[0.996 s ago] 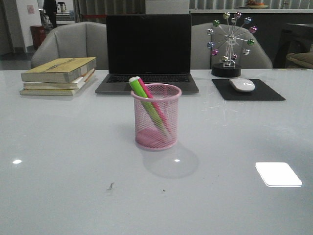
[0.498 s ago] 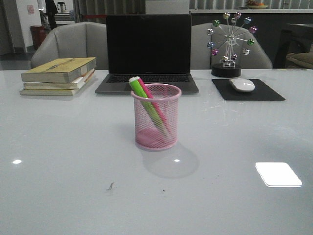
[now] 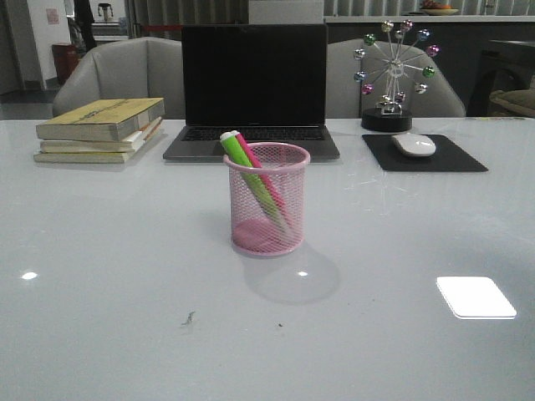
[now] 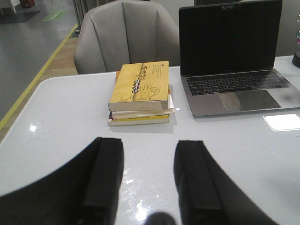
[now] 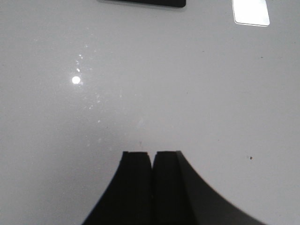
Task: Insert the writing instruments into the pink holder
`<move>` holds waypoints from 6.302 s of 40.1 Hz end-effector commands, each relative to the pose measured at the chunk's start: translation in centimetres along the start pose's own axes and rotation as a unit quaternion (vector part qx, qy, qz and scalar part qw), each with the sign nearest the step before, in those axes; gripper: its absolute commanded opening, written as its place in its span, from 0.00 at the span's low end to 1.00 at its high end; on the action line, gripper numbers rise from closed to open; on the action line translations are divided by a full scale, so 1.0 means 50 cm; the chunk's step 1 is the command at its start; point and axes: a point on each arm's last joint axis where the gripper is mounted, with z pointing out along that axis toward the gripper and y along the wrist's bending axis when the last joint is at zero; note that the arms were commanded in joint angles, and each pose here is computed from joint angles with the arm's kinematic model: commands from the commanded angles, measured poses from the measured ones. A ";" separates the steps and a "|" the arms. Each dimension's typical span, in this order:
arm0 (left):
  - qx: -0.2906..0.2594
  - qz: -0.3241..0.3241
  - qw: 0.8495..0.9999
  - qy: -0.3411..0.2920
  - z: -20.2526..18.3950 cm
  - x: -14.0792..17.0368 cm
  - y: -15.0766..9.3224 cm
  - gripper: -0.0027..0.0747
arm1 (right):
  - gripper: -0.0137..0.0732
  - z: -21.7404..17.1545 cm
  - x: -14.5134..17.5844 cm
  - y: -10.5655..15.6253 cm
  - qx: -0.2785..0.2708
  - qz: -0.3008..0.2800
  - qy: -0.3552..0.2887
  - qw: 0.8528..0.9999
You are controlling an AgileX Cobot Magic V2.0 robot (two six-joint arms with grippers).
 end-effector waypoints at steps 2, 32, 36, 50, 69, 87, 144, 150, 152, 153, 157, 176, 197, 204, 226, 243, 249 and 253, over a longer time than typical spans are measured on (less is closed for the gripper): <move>-0.013 -0.005 0.998 -0.059 -0.009 -0.036 0.004 0.47 | 0.22 -0.020 -0.028 -0.003 0.006 -0.008 -0.053 0.999; -0.008 -0.007 0.998 0.055 0.099 0.034 0.003 0.47 | 0.21 -0.019 -0.027 0.000 -0.002 0.009 -0.051 0.999; -0.006 -0.007 0.996 0.089 0.129 0.060 0.002 0.47 | 0.21 -0.019 -0.027 0.000 -0.002 0.009 -0.051 0.999; -0.005 -0.002 0.992 0.128 0.161 0.103 -0.001 0.47 | 0.21 -0.019 -0.027 0.000 -0.002 0.009 -0.051 0.999; -0.007 0.021 0.993 0.113 0.159 0.095 0.001 0.47 | 0.21 -0.019 -0.027 0.000 -0.002 0.009 -0.051 0.999; -0.008 0.042 0.994 0.101 0.160 0.091 0.002 0.47 | 0.21 -0.116 -0.053 -0.001 0.002 0.008 -0.189 0.982; -0.037 0.061 0.993 -0.099 0.013 -0.038 0.009 0.47 | 0.21 -0.106 0.339 0.016 -0.023 -0.004 -0.321 0.947; -0.042 0.061 0.987 -0.141 -0.031 -0.060 0.009 0.47 | 0.21 -0.106 0.339 0.016 -0.023 -0.004 -0.321 0.947; -0.043 0.060 0.985 -0.155 -0.047 -0.066 0.009 0.47 | 0.21 -0.106 0.339 0.016 -0.023 -0.004 -0.321 0.947; -0.044 0.060 0.984 -0.162 -0.056 -0.070 0.009 0.47 | 0.21 -0.106 0.339 0.016 -0.023 -0.004 -0.321 0.947; -0.047 0.060 0.979 -0.191 -0.088 -0.081 0.009 0.47 | 0.21 -0.106 0.339 0.016 -0.023 -0.004 -0.321 0.947; -0.053 0.050 0.957 -0.282 -0.205 -0.102 0.008 0.47 | 0.21 -0.106 0.339 0.016 -0.023 -0.004 -0.321 0.947; -0.031 0.025 0.954 -0.297 -0.282 -0.064 -0.001 0.16 | 0.21 -0.105 0.339 0.016 -0.023 -0.004 -0.320 0.947; -0.024 0.009 0.956 -0.292 -0.288 -0.011 -0.004 0.16 | 0.21 -0.105 0.339 0.016 -0.023 -0.004 -0.320 0.947; -0.026 0.019 0.963 -0.267 -0.266 0.135 -0.011 0.16 | 0.21 -0.105 0.339 0.016 -0.023 -0.004 -0.320 0.947; -0.021 0.018 0.977 -0.212 -0.212 0.233 -0.015 0.16 | 0.21 -0.105 0.339 0.016 -0.023 -0.004 -0.320 0.947; -0.019 0.011 0.981 -0.192 -0.200 0.259 -0.016 0.16 | 0.21 -0.105 0.339 0.016 -0.023 -0.004 -0.320 0.947; -0.018 0.008 0.982 -0.187 -0.197 0.266 -0.016 0.16 | 0.21 -0.105 0.339 0.016 -0.023 -0.004 -0.320 0.947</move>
